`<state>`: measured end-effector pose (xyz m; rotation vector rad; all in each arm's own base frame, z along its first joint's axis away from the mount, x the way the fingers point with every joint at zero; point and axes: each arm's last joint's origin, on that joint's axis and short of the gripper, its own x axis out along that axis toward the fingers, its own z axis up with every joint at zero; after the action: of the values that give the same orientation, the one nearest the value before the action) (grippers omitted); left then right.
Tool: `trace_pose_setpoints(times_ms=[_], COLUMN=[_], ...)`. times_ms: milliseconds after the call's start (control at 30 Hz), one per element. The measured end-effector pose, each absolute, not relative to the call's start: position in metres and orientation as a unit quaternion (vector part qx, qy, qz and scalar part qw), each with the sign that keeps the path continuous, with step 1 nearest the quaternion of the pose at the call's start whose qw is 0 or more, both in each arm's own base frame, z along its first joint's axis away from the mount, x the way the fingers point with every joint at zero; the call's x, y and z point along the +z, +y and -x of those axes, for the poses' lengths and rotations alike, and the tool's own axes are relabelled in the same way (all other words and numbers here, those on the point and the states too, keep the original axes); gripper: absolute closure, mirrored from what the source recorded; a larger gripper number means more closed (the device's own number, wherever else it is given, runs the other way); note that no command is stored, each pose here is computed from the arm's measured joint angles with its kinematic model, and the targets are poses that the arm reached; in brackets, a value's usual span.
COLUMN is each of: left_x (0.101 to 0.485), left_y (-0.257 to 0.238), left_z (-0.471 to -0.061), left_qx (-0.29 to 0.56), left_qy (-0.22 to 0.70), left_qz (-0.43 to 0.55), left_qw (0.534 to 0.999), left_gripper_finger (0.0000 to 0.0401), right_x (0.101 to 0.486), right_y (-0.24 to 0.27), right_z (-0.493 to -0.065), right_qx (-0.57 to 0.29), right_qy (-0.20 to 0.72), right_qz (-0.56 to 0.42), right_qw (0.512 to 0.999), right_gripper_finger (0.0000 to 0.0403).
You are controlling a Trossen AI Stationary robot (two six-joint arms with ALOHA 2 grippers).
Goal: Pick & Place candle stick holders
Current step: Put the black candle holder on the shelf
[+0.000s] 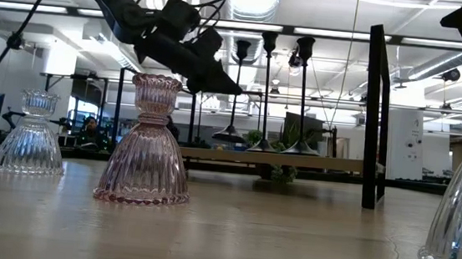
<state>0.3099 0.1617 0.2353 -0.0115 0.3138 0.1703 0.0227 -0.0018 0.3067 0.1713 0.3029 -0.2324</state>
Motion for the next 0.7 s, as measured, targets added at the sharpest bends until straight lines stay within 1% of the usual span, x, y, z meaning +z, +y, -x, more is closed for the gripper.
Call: trace_pose_setpoints(times_ms=[167, 433, 567, 700], left_x=[0.235, 0.248, 0.255, 0.253], left_y=[0.165, 0.172, 0.178, 0.188], left_z=[-0.308, -0.306, -0.304, -0.302], left_qx=[0.054, -0.046, -0.068, -0.092], left_qy=[0.156, 0.114, 0.097, 0.093], left_qz=[-0.009, -0.034, -0.048, -0.043], left_qw=[0.986, 0.992, 0.992, 0.99], left_gripper_finger=[0.0385, 0.0385, 0.0385, 0.0385], right_x=[0.307, 0.307, 0.307, 0.307], right_y=[-0.002, -0.002, -0.002, -0.002], right_z=[-0.023, -0.023, -0.023, -0.023], right_qx=[-0.115, -0.115, -0.115, -0.115], right_qy=[0.15, 0.15, 0.15, 0.15], right_qz=[-0.085, -0.085, -0.085, -0.085], right_qw=[0.978, 0.978, 0.978, 0.978], right_gripper_finger=[0.0394, 0.0394, 0.0394, 0.0394])
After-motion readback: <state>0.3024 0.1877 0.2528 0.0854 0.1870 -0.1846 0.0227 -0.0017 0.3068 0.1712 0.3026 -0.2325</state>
